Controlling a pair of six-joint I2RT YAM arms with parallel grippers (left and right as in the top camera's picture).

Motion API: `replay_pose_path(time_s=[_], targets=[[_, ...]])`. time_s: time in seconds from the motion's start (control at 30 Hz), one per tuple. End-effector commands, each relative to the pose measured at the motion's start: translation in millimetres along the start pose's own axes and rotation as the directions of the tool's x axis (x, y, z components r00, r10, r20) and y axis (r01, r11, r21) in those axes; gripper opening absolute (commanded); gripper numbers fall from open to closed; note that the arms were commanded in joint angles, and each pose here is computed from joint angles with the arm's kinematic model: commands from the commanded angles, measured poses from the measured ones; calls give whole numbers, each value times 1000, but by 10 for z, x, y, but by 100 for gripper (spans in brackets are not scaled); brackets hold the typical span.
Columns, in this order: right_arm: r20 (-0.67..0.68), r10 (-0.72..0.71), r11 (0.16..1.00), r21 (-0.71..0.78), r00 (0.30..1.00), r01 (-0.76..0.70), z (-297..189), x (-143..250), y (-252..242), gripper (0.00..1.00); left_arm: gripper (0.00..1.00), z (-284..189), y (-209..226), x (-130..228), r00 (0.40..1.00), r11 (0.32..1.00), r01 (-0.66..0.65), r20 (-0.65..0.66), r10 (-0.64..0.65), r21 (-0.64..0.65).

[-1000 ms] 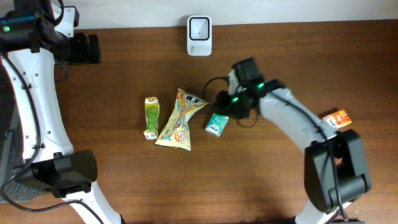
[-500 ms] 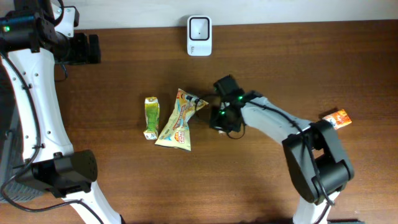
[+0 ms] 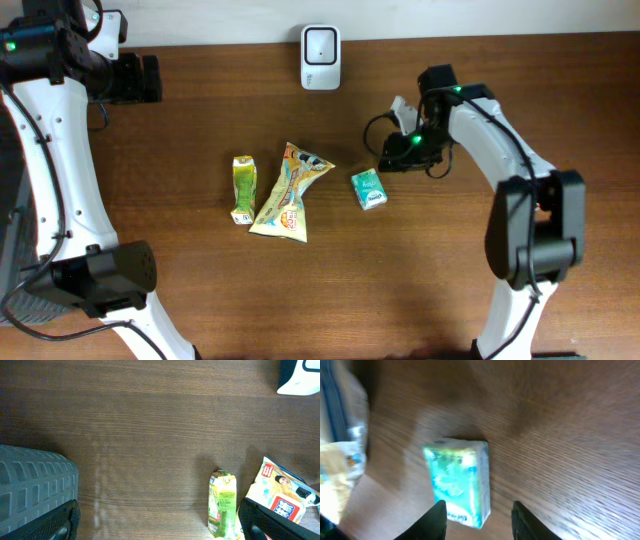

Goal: Scan the item barcode
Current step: 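Reach the right gripper to the green tissue pack and grasp it, then lift the green tissue pack with the right gripper to the scanner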

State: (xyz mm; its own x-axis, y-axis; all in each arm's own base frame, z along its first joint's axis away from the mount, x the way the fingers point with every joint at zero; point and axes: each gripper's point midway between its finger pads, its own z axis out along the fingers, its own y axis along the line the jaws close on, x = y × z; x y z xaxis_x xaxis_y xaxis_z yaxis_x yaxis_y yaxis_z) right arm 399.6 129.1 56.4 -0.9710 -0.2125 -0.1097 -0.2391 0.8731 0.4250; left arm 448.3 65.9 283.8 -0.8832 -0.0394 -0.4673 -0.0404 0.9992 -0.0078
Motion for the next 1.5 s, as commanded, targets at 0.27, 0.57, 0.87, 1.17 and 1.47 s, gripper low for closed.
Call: replay_pose_path(time_s=[0.27,0.57,0.87,1.17,1.47], targets=[[-115,-11,989,-147,993,-6,419,177,88,21,99,5,24,-1,1000,1000,-6,1,6,3],[-116,-25,982,-189,993,2,415,210,123,29,99,5,24,-1,1000,1000,-6,1,6,3],[-128,20,988,-147,992,-39,719,417,-75,10,99,5,26,-1,1000,1000,-6,1,6,3],[-178,83,926,-350,980,-142,500,477,266,4,99,5,26,-1,1000,1000,-6,1,6,3],[40,26,706,-708,999,10,-842,-286,1150,4,99,5,26,-1,1000,1000,-6,1,6,3]])
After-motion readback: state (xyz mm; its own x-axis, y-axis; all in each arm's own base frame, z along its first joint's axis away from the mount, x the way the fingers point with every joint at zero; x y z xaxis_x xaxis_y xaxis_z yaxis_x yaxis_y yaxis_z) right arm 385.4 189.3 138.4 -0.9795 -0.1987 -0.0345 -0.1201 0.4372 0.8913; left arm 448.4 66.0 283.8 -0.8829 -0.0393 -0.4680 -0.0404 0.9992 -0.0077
